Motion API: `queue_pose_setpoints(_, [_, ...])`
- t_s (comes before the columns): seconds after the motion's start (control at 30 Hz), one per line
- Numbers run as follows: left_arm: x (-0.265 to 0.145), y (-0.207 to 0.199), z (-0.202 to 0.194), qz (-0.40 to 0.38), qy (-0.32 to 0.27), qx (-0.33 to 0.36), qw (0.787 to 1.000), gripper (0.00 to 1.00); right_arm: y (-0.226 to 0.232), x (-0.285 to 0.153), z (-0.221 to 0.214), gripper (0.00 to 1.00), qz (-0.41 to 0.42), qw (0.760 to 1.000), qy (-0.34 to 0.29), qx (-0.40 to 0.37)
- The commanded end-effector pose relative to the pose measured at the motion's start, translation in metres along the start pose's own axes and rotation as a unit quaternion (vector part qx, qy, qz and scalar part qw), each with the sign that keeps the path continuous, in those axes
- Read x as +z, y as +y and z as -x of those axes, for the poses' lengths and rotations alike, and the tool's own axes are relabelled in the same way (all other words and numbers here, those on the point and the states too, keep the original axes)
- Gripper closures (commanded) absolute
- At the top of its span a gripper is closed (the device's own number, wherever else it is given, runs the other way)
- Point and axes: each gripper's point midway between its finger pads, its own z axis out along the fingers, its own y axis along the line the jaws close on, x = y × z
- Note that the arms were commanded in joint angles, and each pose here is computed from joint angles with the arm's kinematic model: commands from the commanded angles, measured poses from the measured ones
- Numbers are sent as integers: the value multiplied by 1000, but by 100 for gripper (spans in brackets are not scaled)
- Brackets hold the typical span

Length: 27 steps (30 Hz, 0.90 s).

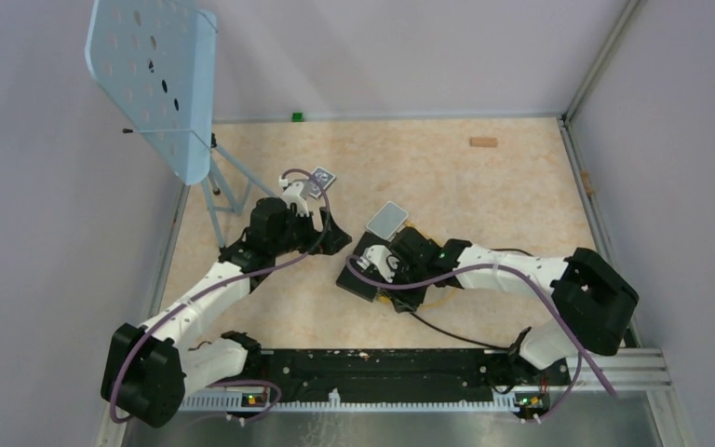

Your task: Insert the plug into the switch port

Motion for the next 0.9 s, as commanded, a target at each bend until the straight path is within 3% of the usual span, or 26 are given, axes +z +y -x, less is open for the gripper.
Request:
queue_pose_setpoints(0.0, [-4, -3, 5, -1, -11, 8, 1000, 2, -3, 4, 3, 73, -14, 1000, 1, 0])
queue_pose_setpoints(0.13, [-9, -8, 11, -9, -22, 15, 1000, 2, -6, -9, 19, 100, -33, 999, -28, -3])
queue_pose_setpoints(0.3, [-34, -47, 44, -75, -84, 42, 993, 1, 1, -47, 50, 100, -47, 992, -115, -16])
queue_pose_setpoints(0.43, [-68, -92, 70, -169, -160, 99, 968, 1, 8, -86, 75, 100, -63, 973, -220, -33])
queue_pose_setpoints(0.57, [-109, -133, 68, -283, -233, 185, 912, 1, 15, -128, 95, 100, -69, 936, -338, -65])
queue_pose_setpoints(0.73, [-160, -163, 40, -390, -319, 302, 809, 1, 25, -169, 107, 100, -79, 884, -445, -119])
queue_pose_setpoints(0.87, [-175, -171, 18, -428, -327, 379, 752, 2, 34, -187, 108, 100, -86, 852, -491, -162])
